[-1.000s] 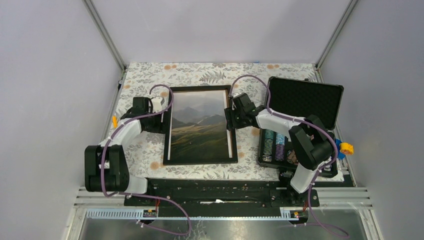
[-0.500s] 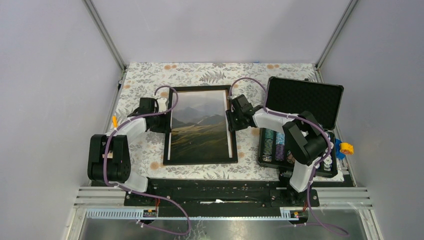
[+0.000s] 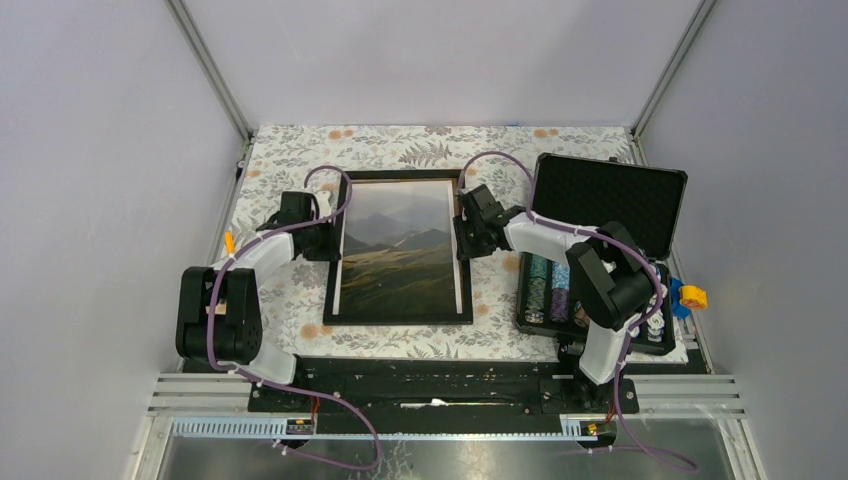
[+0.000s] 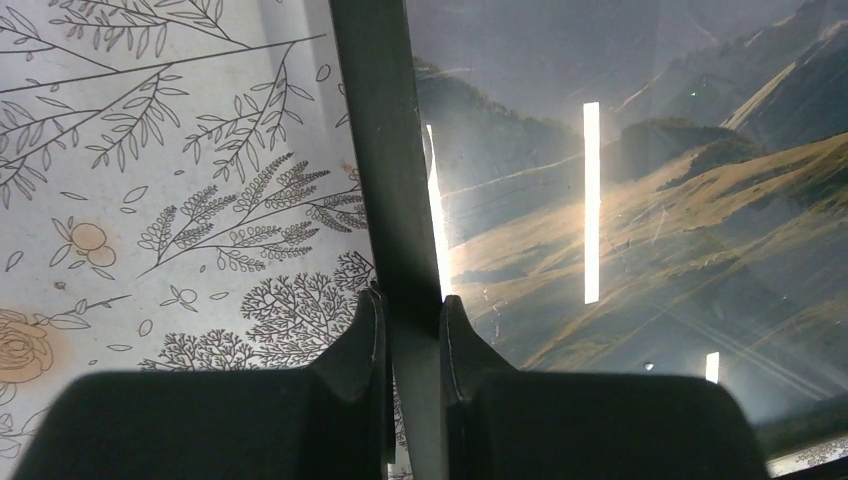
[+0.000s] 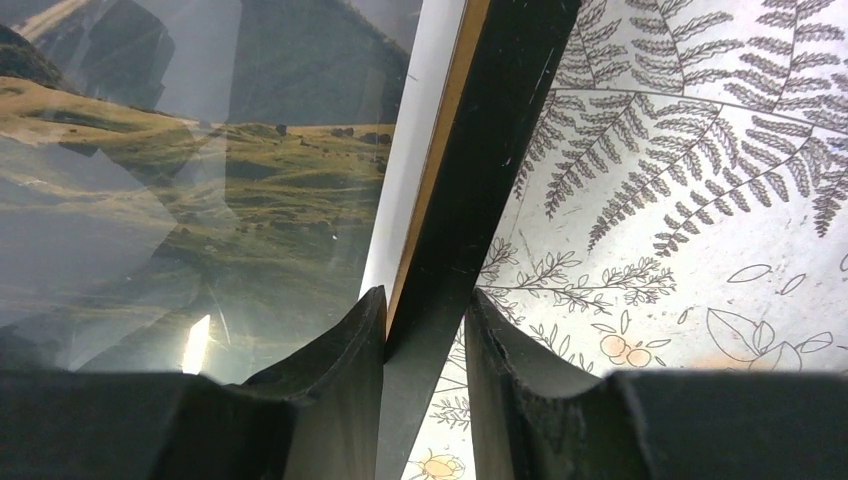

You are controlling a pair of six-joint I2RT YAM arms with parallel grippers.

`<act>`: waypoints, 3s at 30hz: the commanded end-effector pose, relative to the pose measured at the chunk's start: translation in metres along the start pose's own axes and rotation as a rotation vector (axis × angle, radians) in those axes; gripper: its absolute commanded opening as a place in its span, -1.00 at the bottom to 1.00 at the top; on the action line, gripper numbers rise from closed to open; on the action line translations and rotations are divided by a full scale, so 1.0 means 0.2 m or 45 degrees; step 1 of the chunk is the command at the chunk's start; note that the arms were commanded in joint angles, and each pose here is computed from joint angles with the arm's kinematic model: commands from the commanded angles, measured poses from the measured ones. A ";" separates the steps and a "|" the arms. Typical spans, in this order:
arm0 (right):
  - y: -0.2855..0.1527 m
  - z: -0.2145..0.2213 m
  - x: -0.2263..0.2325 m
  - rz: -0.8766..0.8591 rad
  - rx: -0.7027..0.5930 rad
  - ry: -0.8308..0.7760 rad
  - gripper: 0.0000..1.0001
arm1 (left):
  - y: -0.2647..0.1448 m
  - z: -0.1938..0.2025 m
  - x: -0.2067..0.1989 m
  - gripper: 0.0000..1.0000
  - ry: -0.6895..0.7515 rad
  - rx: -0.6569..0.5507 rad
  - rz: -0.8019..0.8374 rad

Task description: Take the photo out of the frame

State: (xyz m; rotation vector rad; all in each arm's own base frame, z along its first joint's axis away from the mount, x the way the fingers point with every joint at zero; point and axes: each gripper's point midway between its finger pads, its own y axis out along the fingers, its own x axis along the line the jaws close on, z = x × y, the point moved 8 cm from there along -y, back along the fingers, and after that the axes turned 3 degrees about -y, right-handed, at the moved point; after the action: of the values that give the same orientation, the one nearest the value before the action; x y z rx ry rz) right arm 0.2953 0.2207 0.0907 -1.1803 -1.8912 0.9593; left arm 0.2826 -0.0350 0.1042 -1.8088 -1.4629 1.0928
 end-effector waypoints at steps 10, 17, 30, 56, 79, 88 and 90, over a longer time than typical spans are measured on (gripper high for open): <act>-0.01 -0.17 -0.06 0.064 -0.088 -0.020 -1.00 | -0.01 -0.12 0.02 -1.00 0.101 -0.059 -0.043; 0.04 -0.14 -0.08 0.073 -0.048 -0.026 -1.00 | 0.03 -0.10 0.03 -1.00 0.085 -0.032 -0.035; 0.08 -0.21 -0.10 0.112 -0.085 -0.063 -1.00 | 0.08 -0.14 0.04 -1.00 0.080 -0.035 -0.047; 0.17 -0.27 -0.16 0.136 -0.047 -0.060 -1.00 | 0.13 -0.21 0.05 -1.00 0.078 -0.047 -0.069; -0.14 -0.61 -0.23 0.023 -0.290 -0.037 0.14 | -0.06 -0.33 0.00 0.60 0.366 -0.110 0.026; -0.26 -0.52 -0.22 0.021 -0.305 -0.039 0.14 | -0.38 -0.07 -0.02 0.97 1.246 -0.190 0.225; -0.25 -0.49 -0.23 0.024 -0.284 -0.037 0.14 | -0.37 0.00 0.01 0.97 1.329 -0.138 0.204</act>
State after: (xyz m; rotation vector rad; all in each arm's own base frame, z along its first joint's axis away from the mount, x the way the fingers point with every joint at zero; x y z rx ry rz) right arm 0.3849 0.1863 0.1822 -1.3527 -2.0616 0.7511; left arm 0.2694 -0.0227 0.1950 -2.1415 -1.0515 0.2053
